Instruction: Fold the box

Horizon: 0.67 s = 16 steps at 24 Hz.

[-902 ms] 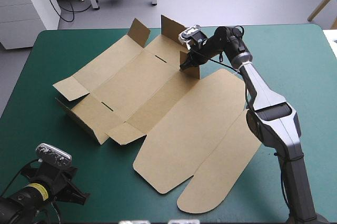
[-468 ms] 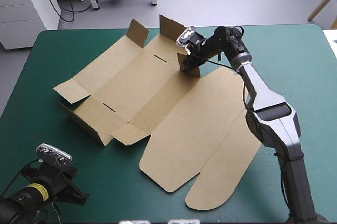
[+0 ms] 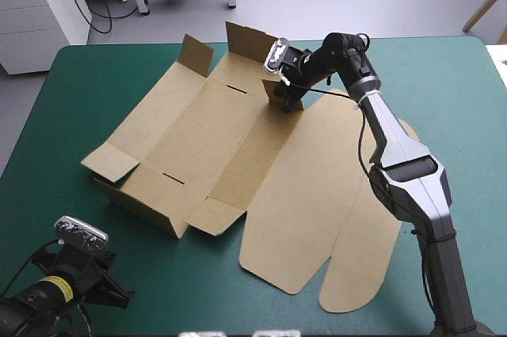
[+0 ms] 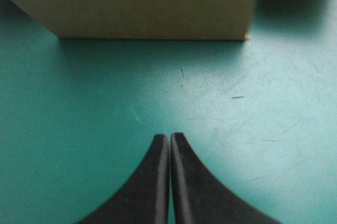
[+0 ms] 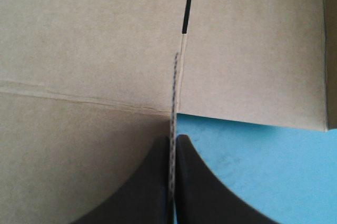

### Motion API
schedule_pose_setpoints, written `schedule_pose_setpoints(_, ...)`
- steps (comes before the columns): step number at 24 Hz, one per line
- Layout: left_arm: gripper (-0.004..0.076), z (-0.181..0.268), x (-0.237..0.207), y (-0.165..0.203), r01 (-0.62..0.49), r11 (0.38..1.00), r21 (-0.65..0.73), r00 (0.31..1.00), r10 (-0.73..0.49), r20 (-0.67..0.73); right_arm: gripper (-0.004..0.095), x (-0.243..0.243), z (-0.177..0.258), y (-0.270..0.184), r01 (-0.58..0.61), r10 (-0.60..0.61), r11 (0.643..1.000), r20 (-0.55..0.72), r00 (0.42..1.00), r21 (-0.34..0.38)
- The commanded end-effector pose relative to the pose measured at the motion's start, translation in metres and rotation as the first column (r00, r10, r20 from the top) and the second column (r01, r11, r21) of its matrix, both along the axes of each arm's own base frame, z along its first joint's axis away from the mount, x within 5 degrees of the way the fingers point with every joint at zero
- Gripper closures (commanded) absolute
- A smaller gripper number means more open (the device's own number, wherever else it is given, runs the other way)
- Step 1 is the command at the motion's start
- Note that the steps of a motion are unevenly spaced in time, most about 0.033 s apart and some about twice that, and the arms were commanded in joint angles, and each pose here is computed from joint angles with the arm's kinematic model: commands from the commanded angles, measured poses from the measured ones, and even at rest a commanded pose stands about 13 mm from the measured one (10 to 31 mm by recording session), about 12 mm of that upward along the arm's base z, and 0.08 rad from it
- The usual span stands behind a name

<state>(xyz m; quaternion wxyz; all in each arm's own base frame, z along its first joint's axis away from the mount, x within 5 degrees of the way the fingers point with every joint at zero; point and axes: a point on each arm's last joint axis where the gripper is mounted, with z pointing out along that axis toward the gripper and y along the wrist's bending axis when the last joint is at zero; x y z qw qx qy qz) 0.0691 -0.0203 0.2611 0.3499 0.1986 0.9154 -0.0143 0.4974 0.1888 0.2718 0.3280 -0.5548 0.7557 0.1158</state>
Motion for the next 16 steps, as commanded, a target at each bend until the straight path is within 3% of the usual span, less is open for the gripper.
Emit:
schedule_pose_setpoints(1, 0.0734, 0.011, 0.005, -0.002, 0.005, 1.0, -0.03, 0.998, -0.003, 0.063, 0.0928, -0.017, 0.056, 0.004, -0.079, 0.068, 0.994, 0.14, 0.988, 0.074)
schedule_pose_setpoints(10, 0.0734, 0.011, 0.004, -0.003, 0.005, 1.0, -0.031, 0.998, -0.003, 0.062, 0.0928, -0.029, 0.058, 0.032, -0.236, 0.216, 0.969, 0.2, 0.956, 0.078)
schedule_pose_setpoints(16, 0.0734, 0.011, 0.005, -0.002, 0.004, 1.0, -0.027, 0.998, -0.003, 0.064, 0.0928, -0.029, 0.057, 0.032, -0.23, 0.214, 0.971, 0.198, 0.957, 0.06)
